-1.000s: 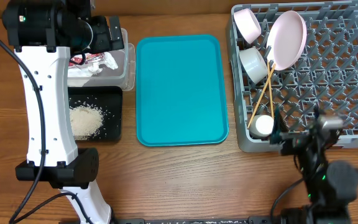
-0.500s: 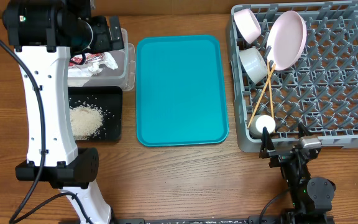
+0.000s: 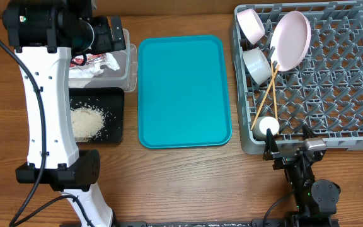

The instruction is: Sort waste into correct bins and load items into the dishwasher

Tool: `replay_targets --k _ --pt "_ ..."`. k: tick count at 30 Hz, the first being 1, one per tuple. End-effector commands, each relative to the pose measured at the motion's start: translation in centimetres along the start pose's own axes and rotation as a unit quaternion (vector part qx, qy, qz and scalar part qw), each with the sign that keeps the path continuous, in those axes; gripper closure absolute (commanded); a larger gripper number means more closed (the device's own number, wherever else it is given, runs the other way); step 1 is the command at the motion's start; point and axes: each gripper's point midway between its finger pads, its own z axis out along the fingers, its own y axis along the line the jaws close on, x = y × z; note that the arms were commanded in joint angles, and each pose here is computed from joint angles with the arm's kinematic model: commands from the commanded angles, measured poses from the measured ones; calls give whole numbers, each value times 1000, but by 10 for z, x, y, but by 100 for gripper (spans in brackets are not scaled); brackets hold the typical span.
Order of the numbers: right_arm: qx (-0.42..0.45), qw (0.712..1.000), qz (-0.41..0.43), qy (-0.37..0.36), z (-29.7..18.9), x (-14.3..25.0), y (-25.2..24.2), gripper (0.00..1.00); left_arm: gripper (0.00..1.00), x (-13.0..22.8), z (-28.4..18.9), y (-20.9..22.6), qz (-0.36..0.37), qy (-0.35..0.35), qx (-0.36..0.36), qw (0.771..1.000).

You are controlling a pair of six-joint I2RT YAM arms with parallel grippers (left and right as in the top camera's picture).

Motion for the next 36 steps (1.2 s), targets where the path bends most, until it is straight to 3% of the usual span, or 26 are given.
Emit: replay_targets --k 1,14,27,36 --pt "-4 1000 3 -4 0 1 1 0 0 0 5 1 -4 4 -4 1000" --pt "-4 1000 3 -4 0 1 1 0 0 0 5 1 -3 4 -4 1000" --pt "-4 1000 3 -4 0 1 1 0 0 5 -16 19 22 -14 -55 998" --pt "-4 1000 3 -4 0 1 1 0 0 -13 -51 5 45 -213 7 976"
